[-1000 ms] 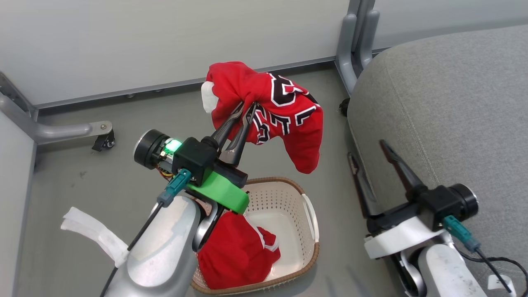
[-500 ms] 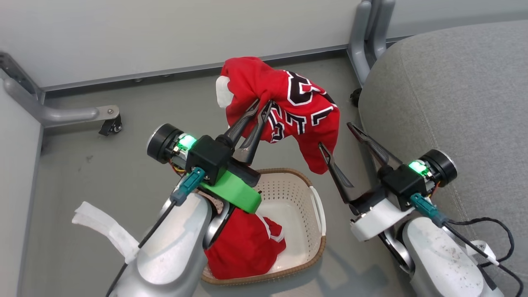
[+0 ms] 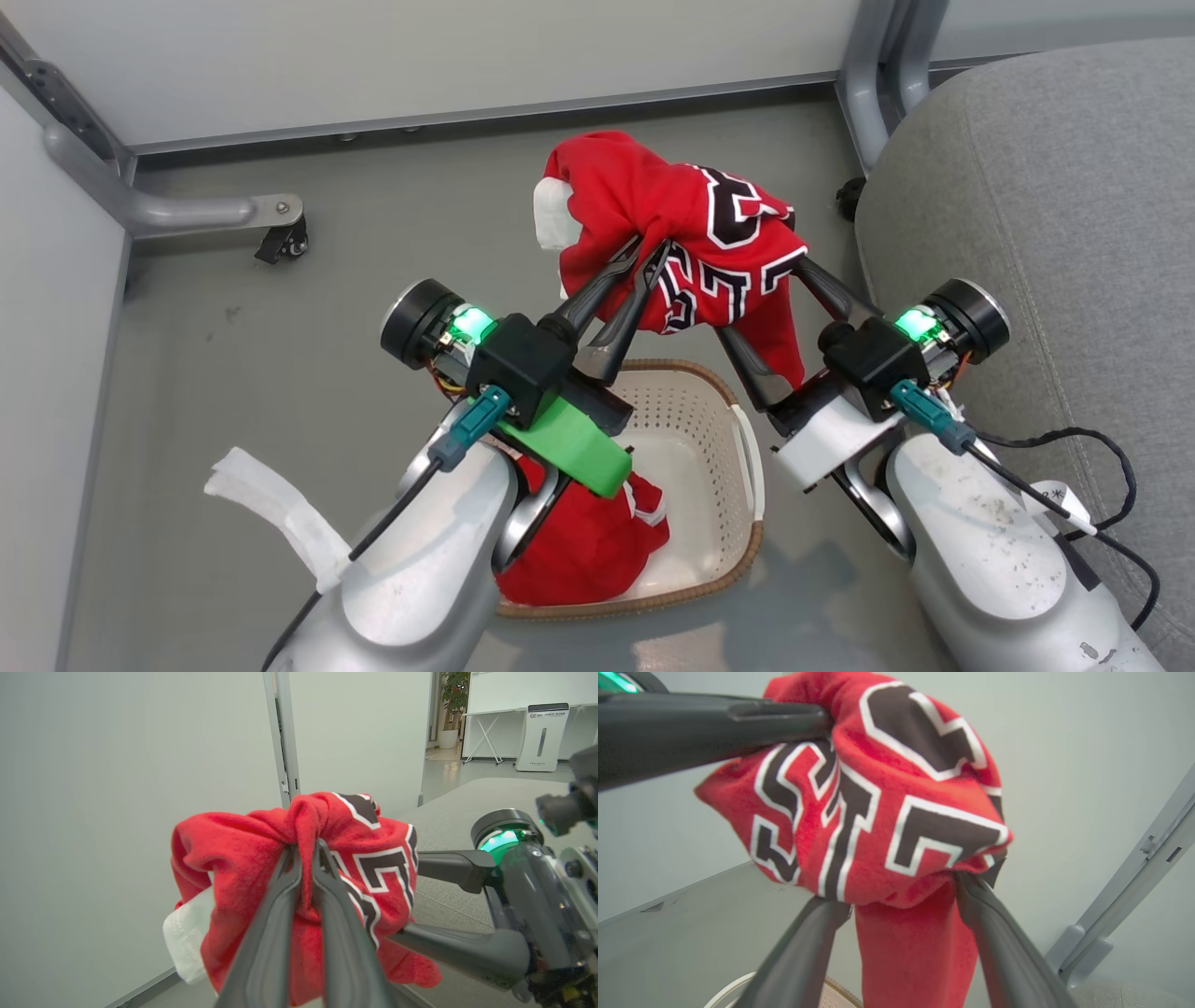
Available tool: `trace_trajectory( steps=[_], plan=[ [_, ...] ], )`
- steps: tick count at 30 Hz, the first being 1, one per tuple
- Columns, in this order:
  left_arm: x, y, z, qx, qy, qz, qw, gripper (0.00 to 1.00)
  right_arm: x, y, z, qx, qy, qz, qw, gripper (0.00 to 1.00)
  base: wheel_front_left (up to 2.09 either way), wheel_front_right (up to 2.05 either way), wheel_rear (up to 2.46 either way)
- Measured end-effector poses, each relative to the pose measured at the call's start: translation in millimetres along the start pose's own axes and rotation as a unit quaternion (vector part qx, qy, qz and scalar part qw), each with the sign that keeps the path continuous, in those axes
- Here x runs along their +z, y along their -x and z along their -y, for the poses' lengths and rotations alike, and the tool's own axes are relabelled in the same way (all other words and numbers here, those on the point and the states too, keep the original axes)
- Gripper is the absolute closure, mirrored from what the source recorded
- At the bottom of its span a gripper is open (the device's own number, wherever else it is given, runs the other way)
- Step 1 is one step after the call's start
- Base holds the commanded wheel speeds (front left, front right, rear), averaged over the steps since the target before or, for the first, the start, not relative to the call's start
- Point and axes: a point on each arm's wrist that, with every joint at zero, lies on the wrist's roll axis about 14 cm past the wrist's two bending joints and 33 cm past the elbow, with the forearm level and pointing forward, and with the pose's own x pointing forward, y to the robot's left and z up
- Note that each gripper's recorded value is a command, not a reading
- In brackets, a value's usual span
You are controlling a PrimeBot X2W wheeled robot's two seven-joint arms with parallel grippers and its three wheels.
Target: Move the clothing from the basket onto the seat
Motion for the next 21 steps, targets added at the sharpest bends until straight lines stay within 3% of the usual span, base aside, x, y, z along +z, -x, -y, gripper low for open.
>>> trace_trajectory(
  steps=[21],
  plan=[
    [0, -4, 6, -0.008, 0.012, -0.001, 1.0, 1.0, 9, -12, 29, -0.044, 0.017, 0.018, 0.999, 0.0, 0.0, 0.0, 0.0]
  ],
)
